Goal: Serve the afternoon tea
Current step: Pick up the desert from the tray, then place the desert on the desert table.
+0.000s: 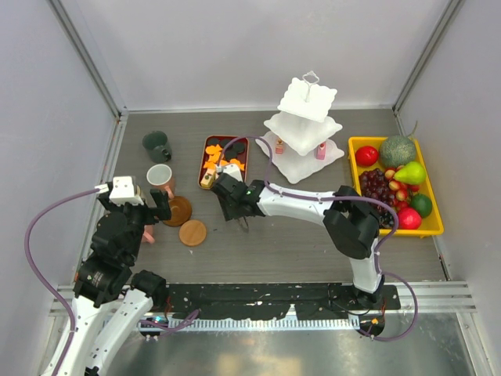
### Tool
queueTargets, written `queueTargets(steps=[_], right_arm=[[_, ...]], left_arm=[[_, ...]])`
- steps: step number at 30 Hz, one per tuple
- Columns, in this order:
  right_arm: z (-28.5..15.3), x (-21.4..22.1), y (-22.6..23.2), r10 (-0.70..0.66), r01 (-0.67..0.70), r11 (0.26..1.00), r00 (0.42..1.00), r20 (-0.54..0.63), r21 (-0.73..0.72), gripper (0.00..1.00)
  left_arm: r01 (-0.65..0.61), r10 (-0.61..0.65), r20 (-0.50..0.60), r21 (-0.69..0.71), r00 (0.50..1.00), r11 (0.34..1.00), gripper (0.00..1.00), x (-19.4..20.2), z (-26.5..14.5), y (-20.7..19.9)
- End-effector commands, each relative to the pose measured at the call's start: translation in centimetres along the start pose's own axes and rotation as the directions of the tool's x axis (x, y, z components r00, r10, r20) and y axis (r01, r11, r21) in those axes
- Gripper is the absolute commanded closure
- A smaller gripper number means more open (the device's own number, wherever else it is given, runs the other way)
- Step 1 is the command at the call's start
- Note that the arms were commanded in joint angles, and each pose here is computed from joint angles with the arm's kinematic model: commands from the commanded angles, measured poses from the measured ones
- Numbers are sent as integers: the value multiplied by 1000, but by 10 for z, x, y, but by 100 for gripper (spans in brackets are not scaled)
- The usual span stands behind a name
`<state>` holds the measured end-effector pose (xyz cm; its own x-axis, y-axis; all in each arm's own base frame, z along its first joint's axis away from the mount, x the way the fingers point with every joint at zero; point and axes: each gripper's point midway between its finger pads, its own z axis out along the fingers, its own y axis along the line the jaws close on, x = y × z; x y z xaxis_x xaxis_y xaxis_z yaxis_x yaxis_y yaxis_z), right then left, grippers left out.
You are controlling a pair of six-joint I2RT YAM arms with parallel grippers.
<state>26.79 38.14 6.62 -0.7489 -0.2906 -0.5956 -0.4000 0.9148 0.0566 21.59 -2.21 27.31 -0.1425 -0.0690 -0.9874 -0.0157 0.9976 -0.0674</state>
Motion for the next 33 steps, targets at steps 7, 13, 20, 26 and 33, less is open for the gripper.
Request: queueTargets(steps=[7, 13, 20, 26, 33], right_arm=[[-6, -29, 6, 5, -6, 1000, 998, 63, 24, 50], [-22, -36, -4, -5, 1, 999, 995, 99, 46, 59], [-50, -49, -14, -17, 9, 999, 988, 154, 47, 64], [-81, -60, -32, -47, 33, 997, 976, 212, 70, 65], [-92, -44, -79, -76, 48, 988, 978, 194, 145, 66]], left_arm=[[11, -11, 51, -3, 999, 1000, 1, -12, 0, 1], [12, -12, 53, -2, 999, 1000, 1, -12, 0, 0], [10, -10, 48, -1, 999, 1000, 1, -11, 1, 0], [9, -9, 47, 0, 999, 1000, 1, -11, 1, 0], [8, -8, 43, 4, 999, 1000, 1, -10, 1, -1]])
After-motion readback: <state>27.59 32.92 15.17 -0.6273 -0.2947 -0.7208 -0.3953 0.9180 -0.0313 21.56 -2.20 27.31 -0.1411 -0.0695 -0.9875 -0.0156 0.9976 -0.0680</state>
